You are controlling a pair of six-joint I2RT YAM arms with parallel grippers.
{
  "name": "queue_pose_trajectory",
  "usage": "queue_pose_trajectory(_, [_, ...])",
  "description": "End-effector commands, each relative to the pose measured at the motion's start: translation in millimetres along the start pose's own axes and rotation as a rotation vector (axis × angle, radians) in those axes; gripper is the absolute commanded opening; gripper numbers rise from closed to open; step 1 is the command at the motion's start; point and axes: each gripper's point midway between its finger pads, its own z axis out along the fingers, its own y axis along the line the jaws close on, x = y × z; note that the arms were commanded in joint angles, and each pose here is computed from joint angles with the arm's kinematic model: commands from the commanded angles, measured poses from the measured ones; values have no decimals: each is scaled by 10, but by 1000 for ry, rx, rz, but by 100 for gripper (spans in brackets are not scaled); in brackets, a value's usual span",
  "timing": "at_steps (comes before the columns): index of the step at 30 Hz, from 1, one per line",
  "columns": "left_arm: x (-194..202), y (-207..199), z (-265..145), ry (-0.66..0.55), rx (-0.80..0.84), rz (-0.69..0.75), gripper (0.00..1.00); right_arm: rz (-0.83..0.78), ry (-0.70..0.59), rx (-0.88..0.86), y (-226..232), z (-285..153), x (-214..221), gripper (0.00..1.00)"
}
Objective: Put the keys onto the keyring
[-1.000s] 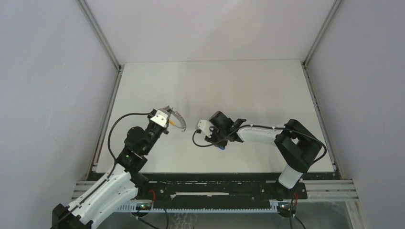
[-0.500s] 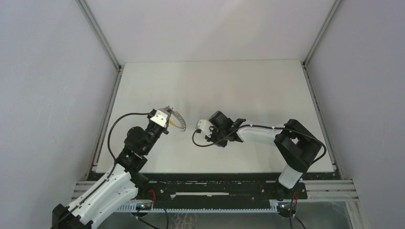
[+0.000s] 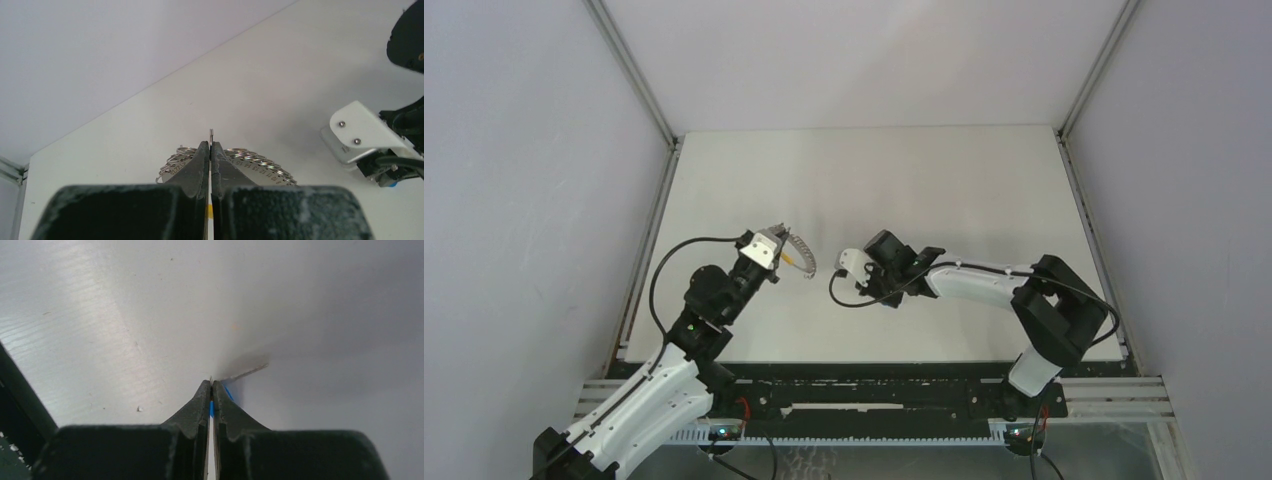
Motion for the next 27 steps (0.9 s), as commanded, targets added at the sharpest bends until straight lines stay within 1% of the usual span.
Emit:
queue_pose_trajectory(1, [-133,-146,1,-70,91,10,0,-20,-147,47,-51,-409,-415,0])
queue_pose_trajectory(7, [-166,-447,-8,-83,274,45,0,-45,-298,55,18,-886,-692,0])
queue_pose_trajectory(8, [-180,-535,-25,-94,326,52,0,-48,-331,59,32,-993,-742,0])
queue_pose_trajectory(12, [-237,-742,-95,-131,450,73,0,-62,-428,55,103,-1295,-879,0])
queue_pose_trajectory(16, [-300,-982,-207,-177,588,97,0,-101,-528,33,203,-1566,-1013,0])
queue_pose_trajectory(19, [-332,-1111,-286,-198,660,123,0,-155,-592,3,286,-1716,-1092,0])
queue_pose_trajectory(24, [-343,-1267,-365,-218,748,160,0,-279,-642,-3,388,-1889,-1123,0])
queue_pose_trajectory(27, [-370,-1327,-388,-238,775,182,0,-333,-644,7,421,-1911,-1125,0])
